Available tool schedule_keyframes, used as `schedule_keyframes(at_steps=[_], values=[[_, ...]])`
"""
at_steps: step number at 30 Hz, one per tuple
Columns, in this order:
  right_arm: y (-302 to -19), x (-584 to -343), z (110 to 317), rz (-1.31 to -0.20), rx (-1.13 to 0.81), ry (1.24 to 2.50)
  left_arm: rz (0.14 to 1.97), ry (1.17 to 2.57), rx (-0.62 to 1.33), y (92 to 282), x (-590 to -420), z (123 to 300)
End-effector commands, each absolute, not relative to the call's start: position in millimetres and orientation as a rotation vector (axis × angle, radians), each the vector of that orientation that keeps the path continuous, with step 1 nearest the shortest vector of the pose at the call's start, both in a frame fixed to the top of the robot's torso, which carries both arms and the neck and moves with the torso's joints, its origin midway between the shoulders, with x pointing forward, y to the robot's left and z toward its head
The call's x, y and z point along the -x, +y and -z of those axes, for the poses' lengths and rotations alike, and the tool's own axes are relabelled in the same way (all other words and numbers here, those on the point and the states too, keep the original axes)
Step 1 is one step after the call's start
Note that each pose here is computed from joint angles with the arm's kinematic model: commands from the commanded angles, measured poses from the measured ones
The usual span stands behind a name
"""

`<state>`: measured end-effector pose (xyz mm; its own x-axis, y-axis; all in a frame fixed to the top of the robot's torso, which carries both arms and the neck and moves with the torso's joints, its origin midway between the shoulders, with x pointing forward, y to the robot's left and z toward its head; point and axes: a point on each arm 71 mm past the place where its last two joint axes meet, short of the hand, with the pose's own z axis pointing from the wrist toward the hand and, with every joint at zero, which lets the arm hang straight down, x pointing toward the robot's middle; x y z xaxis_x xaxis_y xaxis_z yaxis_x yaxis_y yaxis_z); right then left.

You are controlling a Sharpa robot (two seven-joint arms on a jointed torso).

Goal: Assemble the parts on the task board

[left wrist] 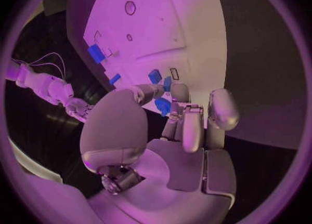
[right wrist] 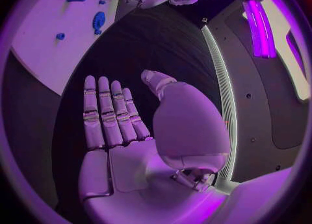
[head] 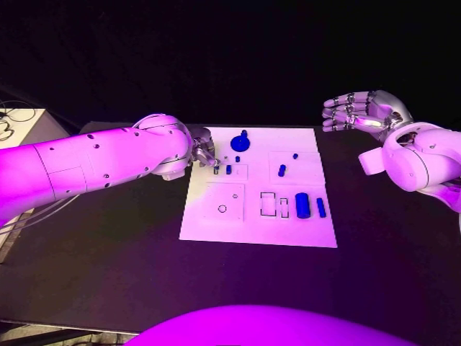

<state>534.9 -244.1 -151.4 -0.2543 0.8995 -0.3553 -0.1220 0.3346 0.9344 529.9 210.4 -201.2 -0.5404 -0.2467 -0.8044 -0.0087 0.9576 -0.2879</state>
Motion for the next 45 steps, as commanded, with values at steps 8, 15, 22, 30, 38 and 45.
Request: schedule_keyframes(at_steps=[8, 15, 22, 30, 38, 45], values=[[-245, -534, 150, -1.17, -0.735, 1.489, 0.278, 2.143, 0.15, 207.7, -529.0, 206.4], [-245, -534, 150, -1.17, -0.734, 1.485, 0.265, 2.15, 0.139, 208.4, -529.4, 208.3], [-245, -534, 150, -1.17, -0.734, 1.485, 0.257, 2.156, 0.137, 208.9, -530.4, 209.4], [-245, -534, 150, -1.17, -0.734, 1.485, 0.252, 2.161, 0.135, 209.8, -530.7, 210.3], [-245, -534, 150, -1.171, -0.734, 1.486, 0.251, 2.173, 0.127, 208.5, -530.2, 211.8], [-245, -534, 150, -1.171, -0.734, 1.487, 0.249, 2.184, 0.12, 208.1, -529.2, 213.4]])
